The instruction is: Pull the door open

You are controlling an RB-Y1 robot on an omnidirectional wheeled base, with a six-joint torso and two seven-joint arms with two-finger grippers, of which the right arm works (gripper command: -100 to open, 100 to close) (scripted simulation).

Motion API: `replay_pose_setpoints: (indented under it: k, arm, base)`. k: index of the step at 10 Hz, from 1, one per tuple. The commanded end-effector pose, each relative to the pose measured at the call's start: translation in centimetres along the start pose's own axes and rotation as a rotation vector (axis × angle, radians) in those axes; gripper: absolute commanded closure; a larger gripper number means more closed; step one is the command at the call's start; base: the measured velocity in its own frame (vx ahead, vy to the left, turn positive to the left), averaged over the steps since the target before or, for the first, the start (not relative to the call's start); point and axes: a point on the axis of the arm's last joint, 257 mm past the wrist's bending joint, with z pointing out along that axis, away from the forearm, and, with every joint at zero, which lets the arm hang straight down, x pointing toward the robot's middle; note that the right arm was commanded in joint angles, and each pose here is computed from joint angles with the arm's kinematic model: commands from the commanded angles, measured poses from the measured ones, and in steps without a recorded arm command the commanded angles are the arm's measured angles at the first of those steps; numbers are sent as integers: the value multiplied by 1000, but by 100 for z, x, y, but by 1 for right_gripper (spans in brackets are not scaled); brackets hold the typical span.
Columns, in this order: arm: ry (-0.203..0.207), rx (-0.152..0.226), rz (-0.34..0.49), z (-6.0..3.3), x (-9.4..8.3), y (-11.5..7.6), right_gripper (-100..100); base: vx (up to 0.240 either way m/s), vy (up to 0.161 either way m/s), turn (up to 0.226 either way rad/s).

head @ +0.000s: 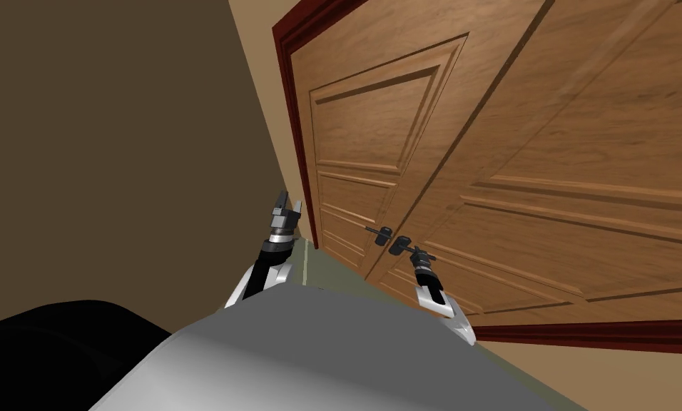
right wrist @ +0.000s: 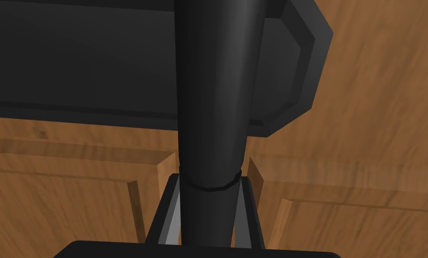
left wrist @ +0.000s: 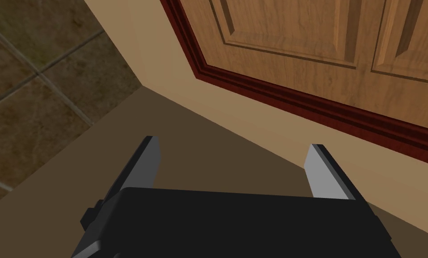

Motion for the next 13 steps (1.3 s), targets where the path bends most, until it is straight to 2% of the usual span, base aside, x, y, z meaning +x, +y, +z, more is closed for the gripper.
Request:
replay_pose_setpoints:
  k: [1, 4, 9, 10, 13]
  arm:
    - [-5, 13, -8, -64, -115, -63, 100]
    - [35, 8, -6, -69, -35, -47, 100]
    - [128, -5, 8, -66, 262, -12, 100]
    - [111, -2, 3, -59, 195, -20, 100]
    - [157, -4, 4, -140, 261, -22, 100]
  base:
    - [-218, -17, 105]
    - [-218, -31, 130]
    - [-218, -65, 154]
    - [-97, -46, 46]
    - [-176, -48, 111]
